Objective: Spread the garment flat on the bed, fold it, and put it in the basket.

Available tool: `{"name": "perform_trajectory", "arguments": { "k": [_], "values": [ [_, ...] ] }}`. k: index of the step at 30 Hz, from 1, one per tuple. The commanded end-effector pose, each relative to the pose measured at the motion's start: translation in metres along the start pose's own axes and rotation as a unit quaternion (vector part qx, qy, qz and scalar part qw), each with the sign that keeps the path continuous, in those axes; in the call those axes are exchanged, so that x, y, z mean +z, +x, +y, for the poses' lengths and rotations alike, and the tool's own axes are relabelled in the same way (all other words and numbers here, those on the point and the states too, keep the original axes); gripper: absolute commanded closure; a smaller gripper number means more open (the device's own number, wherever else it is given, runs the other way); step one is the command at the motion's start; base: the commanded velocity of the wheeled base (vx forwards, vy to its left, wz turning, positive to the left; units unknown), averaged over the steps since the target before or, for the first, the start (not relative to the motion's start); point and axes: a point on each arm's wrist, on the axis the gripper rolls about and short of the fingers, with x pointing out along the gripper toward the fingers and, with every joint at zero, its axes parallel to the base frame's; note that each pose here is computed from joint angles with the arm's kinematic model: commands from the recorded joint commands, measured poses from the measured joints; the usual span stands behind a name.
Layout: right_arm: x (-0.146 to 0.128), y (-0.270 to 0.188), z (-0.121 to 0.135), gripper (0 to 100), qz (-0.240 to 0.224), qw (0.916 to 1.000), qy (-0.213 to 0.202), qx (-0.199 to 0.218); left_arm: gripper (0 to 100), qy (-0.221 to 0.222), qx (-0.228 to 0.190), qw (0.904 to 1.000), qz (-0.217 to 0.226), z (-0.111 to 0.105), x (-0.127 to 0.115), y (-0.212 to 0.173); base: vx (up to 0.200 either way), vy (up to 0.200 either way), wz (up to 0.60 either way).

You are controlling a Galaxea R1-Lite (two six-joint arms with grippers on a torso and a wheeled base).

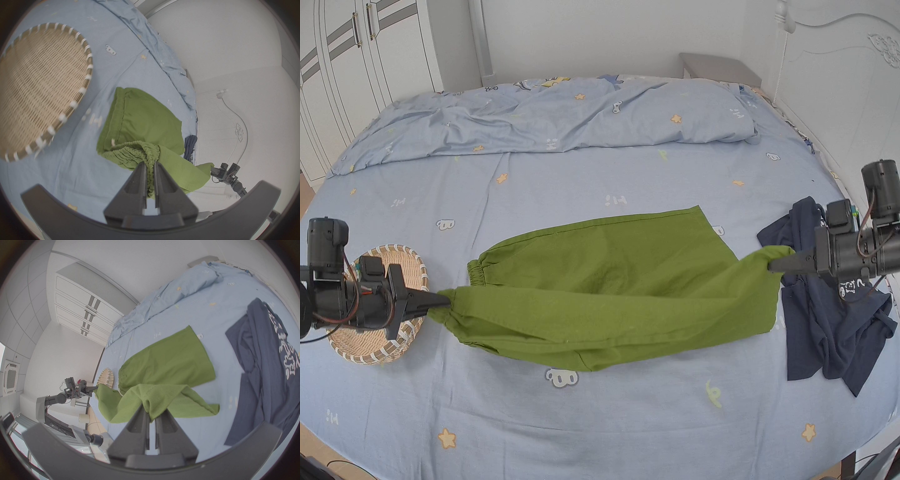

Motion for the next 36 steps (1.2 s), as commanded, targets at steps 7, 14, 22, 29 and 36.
{"name": "perform_trajectory", "arguments": {
  "k": [7,14,22,29,36],
  "values": [
    [0.070,0.050,-0.014,100,-0.030,0.9993,-0.019,0.007,100,-0.008,0.009,0.9999,0.000,0.013,0.062,0.055,0.000,0.000,0.00],
    [0.096,0.063,-0.016,100,-0.062,0.9974,-0.037,-0.004,100,-0.006,0.007,0.9999,-0.013,0.017,0.084,0.066,0.000,0.000,0.00],
    [0.109,0.086,-0.030,100,-0.071,0.9966,-0.035,-0.024,100,-0.003,0.006,0.9997,-0.024,0.022,0.101,0.074,0.000,0.000,0.00],
    [0.118,0.103,-0.042,100,-0.090,0.9948,-0.043,-0.022,100,-0.004,0.007,0.9997,-0.024,0.026,0.105,0.080,0.000,0.000,0.00],
    [0.122,0.118,-0.051,100,-0.092,0.9946,-0.042,-0.021,100,-0.004,0.007,0.9997,-0.025,0.028,0.108,0.082,0.000,0.000,0.00]
  ]
}}
